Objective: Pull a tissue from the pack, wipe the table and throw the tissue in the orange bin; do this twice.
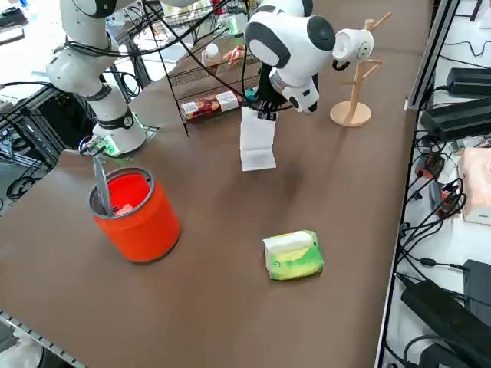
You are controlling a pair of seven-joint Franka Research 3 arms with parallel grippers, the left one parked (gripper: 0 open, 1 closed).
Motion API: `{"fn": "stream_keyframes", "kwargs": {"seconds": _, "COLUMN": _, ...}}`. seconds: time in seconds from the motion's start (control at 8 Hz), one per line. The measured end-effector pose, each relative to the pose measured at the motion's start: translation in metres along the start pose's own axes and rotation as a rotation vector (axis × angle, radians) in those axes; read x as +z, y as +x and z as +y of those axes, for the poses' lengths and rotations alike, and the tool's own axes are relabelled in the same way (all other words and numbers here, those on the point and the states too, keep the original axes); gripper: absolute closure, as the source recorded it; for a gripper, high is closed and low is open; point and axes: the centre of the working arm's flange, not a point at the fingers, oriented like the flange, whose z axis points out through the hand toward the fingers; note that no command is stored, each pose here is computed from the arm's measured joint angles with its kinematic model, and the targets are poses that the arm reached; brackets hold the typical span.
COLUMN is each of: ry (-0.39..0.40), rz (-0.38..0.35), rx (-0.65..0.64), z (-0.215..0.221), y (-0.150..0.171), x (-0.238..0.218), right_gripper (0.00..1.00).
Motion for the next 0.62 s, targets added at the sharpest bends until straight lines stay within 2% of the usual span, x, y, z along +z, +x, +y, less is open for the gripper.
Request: {"fn": "stream_keyframes", "kwargs": {"seconds": 0.62, "ry": -0.012, "rz": 0.004, "rx": 0.022, "z": -0.003, "y": 0.007, "x": 0.024, "right_gripper": 0.99}}
